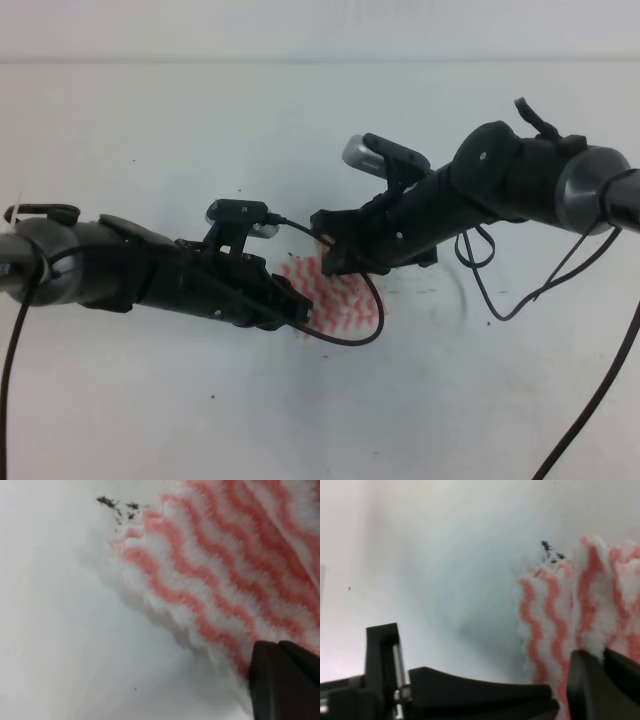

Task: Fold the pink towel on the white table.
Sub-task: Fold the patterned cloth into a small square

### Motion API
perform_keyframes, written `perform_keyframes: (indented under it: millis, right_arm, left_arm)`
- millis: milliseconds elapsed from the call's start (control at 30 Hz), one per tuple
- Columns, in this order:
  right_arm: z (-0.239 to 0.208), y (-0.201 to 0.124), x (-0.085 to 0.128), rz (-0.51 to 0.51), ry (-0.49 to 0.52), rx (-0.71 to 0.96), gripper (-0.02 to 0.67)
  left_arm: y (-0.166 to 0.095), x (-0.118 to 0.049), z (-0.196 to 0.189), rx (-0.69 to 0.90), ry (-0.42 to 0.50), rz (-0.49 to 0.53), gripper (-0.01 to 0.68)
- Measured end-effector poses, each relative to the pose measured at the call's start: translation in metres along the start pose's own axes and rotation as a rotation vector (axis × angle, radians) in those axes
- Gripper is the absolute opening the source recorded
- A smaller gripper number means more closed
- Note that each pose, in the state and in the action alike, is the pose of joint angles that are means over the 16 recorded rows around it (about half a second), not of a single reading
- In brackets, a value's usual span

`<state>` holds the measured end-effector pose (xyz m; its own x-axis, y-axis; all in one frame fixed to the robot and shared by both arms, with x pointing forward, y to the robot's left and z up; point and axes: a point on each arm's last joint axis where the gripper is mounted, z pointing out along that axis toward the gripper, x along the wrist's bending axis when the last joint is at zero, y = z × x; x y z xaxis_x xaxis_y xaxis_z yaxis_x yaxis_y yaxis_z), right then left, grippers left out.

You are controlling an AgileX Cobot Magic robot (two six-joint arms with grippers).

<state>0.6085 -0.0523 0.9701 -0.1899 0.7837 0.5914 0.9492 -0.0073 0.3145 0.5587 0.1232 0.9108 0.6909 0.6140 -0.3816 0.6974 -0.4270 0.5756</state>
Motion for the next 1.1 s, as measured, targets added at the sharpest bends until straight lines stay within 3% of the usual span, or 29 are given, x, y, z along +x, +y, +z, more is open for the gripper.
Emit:
perform_keyframes:
  millis: [533,1100]
  right_arm:
    - [0.011,0.0,-0.002,-0.02,-0.013,0.04,-0.012]
    - [0.021,-0.004,-0.008,-0.006,-0.022,0.073,-0.012]
  left_arm:
    - [0.002,0.0,-0.005,-0.013,0.001,0.002,-0.004]
    - [0.013,-0.008,-0.056,-0.187,-0.066,0.022,-0.004]
